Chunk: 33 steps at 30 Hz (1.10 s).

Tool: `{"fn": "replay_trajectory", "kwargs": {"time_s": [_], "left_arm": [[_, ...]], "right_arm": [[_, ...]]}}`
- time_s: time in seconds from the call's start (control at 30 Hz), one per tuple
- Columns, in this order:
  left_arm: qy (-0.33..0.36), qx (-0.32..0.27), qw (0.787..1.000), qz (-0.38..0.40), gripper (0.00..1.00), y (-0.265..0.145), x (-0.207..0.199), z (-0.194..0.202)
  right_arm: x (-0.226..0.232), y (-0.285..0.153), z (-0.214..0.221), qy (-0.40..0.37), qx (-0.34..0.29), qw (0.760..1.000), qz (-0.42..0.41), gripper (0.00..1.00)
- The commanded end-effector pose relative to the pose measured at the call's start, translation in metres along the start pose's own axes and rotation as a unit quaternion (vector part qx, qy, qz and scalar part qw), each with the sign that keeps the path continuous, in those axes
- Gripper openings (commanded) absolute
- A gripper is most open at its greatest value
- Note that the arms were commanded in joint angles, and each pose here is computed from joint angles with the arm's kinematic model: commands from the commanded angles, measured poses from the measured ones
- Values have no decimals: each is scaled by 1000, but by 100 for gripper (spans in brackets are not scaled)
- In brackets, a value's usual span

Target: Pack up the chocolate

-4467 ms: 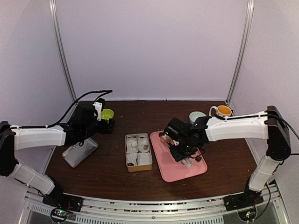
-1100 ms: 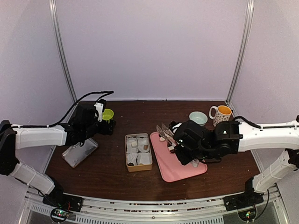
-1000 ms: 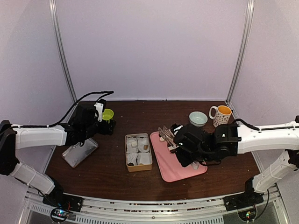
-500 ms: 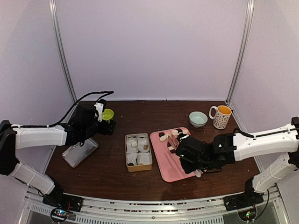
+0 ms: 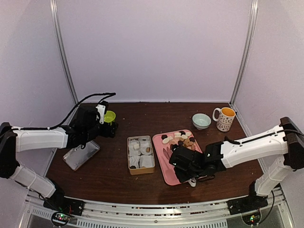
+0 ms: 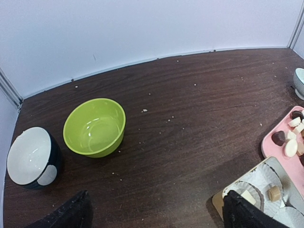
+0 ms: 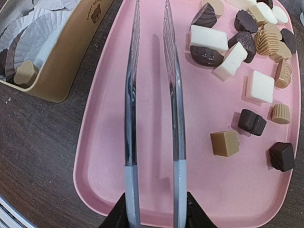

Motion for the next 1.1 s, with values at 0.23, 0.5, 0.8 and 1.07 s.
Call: {"fn": "replay_trajectory", "kwargs": {"time_s": [0.23,0.5,0.8,1.07], "left_arm": [[-9,-29,1000,7,98,-1,-1,-16],[-8,-29,1000,6,98,-1,-1,-16],[-8,-29,1000,4,97,-2,-1,-16],[-6,-29,1000,3,98,-2,0,-16]], "right_arm": [[11,18,-8,6,14,1000,-1,33],[2,14,-22,33,-3,999,-6,51],[-14,-33,-44,40,-77,996,-17,75],[-52,-74,-49,58,-164,985,17,73]]}}
Point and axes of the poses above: each gripper's point midway between its finger pads, its own y axis out along the fingers, its own x axis along the line the jaws close on, z = x × y, the point moved 10 cm from there along -y, back along the fingers, and after that the axes turned 6 degrees about -y, right-handed, at the moved point
